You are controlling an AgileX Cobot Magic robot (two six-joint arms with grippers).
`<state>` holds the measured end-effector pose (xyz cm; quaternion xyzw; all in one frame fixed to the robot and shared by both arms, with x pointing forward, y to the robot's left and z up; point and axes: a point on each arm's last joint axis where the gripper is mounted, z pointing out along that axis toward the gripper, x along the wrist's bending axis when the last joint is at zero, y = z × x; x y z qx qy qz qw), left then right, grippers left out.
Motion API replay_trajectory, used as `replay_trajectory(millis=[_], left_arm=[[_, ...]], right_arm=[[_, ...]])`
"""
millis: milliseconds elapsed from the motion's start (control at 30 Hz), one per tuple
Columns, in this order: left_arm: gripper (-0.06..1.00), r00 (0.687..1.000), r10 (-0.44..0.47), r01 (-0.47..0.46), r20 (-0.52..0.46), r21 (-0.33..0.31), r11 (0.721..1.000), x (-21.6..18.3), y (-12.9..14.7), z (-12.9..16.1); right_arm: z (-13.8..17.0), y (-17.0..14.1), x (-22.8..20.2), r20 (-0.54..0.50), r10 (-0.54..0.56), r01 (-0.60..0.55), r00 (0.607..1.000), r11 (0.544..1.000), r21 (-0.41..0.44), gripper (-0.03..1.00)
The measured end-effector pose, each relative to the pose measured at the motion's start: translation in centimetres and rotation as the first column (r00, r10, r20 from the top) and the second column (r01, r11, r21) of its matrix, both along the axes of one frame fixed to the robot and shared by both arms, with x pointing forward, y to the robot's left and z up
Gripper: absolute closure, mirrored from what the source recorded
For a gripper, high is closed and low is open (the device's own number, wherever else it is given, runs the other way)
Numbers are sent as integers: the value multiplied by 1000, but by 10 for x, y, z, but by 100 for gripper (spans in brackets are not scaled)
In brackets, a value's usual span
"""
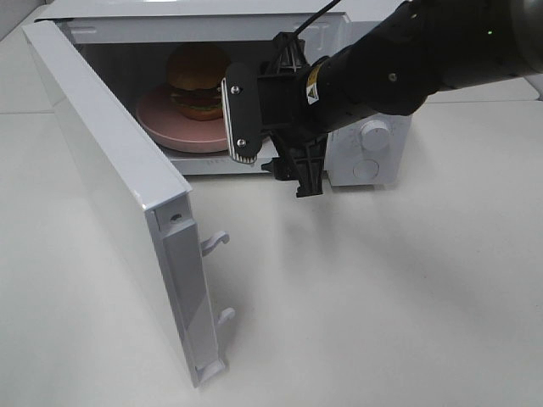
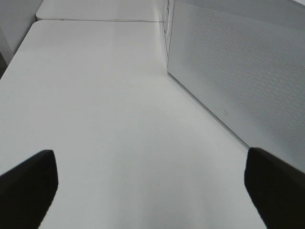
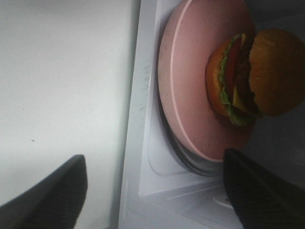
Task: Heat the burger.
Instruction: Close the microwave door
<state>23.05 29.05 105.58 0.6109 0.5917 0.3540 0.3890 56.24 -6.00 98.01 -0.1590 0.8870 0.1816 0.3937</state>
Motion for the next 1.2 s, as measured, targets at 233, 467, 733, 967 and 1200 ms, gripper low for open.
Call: replay_trajectory(millis=[233,467,733,967,1200], left_arm=[[-4,1000,0,0,0,0,1000,0,0,0],[-4,1000,0,0,0,0,1000,0,0,0],[-4,1000,0,0,0,0,1000,0,0,0],[-4,1000,0,0,0,0,1000,0,0,0],[-4,1000,0,0,0,0,1000,0,0,0]], right_arm=[[18,-11,-15,-53,-95,101,994,987,125,9],[48,-37,-38,-206,-275,327,939,900,288,10],[62,-66,-54,-321,-406,502,855,802,323,13],[75,-112,-83,-451,-543,702,708,610,368,16],[88,-158,-110,-547,-658,856,517,378,353,20]])
